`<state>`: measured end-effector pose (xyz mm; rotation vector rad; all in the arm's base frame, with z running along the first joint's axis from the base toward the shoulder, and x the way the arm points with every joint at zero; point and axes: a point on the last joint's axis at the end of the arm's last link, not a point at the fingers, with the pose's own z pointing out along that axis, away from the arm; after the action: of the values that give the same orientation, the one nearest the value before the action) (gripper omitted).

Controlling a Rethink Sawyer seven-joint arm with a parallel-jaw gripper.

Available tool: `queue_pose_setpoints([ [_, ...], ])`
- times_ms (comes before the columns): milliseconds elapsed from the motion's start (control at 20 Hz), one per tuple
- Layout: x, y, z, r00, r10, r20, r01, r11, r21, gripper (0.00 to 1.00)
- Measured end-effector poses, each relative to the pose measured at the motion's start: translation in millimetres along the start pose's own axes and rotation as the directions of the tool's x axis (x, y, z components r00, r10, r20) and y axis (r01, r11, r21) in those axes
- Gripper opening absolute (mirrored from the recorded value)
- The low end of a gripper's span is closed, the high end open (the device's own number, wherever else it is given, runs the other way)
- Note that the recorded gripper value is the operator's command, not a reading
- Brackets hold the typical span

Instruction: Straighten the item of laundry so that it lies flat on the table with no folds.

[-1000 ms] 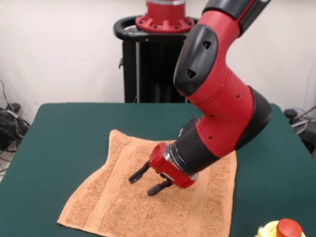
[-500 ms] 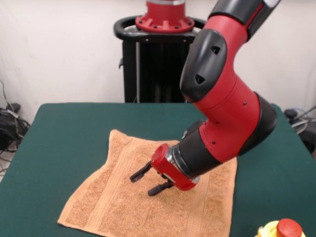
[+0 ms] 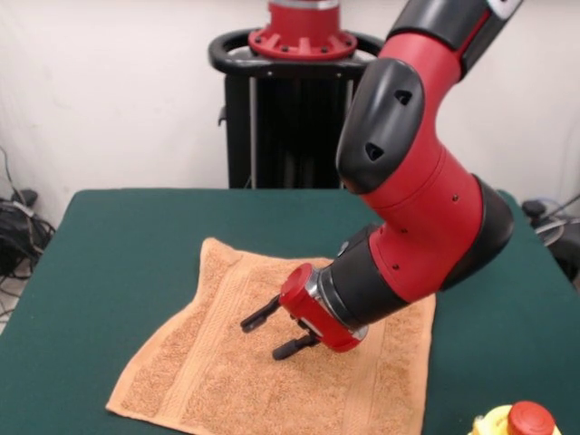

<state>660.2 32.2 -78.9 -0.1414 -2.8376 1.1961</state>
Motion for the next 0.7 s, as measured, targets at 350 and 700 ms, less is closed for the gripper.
queue_pose_setpoints([
  [350,0.1,0.4,-0.6,1.0,0.021,-0.006,-0.021,1.0,0.0,1.0],
  [700,-0.7,1.4,-1.9,1.0,0.02,-0.013,-0.02,1.0,-0.001,1.0],
])
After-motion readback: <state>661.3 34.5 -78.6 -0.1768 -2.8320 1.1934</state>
